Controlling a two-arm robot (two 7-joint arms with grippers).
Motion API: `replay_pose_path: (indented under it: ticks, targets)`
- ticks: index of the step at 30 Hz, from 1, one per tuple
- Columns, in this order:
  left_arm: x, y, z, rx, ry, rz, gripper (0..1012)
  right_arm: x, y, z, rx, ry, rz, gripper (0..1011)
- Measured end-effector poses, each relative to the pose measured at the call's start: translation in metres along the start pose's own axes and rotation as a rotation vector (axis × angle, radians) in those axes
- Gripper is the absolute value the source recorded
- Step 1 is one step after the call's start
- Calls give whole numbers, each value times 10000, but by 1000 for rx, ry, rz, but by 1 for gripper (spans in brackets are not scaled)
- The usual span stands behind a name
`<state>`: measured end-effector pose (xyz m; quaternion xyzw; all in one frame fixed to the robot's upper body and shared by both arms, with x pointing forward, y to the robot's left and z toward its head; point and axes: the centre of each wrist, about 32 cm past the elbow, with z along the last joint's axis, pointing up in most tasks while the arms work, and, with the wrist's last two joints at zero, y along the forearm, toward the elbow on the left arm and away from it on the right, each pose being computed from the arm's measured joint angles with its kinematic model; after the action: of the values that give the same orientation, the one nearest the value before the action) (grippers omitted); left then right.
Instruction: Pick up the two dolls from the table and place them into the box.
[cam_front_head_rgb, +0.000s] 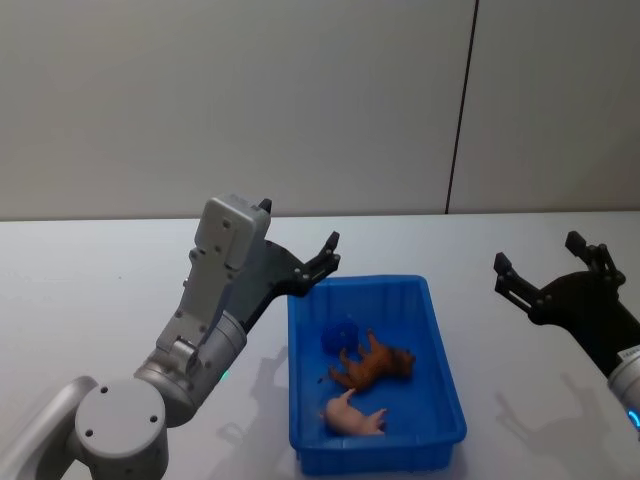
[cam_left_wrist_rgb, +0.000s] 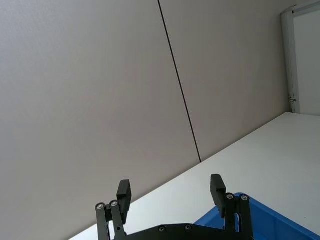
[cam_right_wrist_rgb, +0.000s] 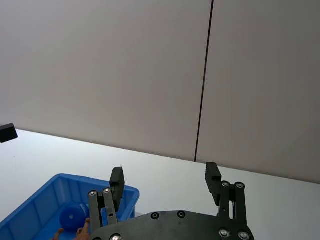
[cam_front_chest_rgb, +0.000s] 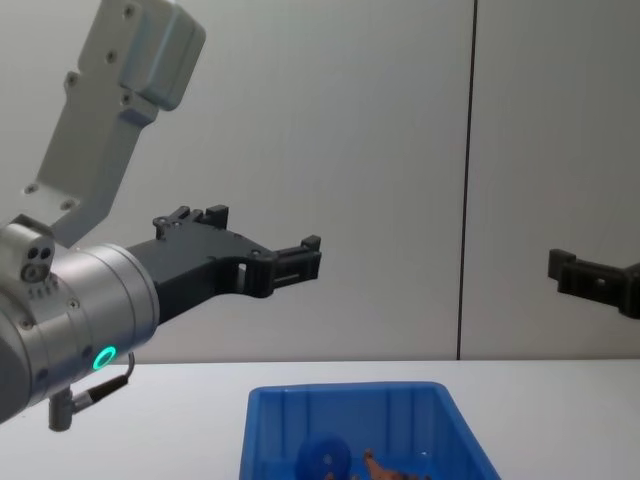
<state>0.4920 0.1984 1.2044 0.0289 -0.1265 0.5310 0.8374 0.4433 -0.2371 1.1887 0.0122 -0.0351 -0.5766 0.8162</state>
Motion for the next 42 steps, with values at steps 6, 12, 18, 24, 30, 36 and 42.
replay_pose_path:
  ticks: [6, 12, 18, 24, 30, 36, 42]
  targets:
    - [0, 0, 0, 0, 0, 0, 1004, 0, 0, 0, 0, 0, 0, 1001]
    - [0, 0, 0, 0, 0, 0, 1003, 0, 0, 0, 0, 0, 0, 1001]
    - [0, 0, 0, 0, 0, 0, 1004, 0, 0, 0, 0, 0, 0, 1001]
    - [0, 0, 0, 0, 0, 0, 1004, 0, 0, 0, 0, 0, 0, 1001]
    - [0, 0, 0, 0, 0, 0, 1004, 0, 0, 0, 0, 0, 0, 1001]
    - [0, 0, 0, 0, 0, 0, 1004, 0, 0, 0, 0, 0, 0, 1001]
    - [0, 0, 0, 0, 0, 0, 1004, 0, 0, 0, 0, 0, 0, 1001]
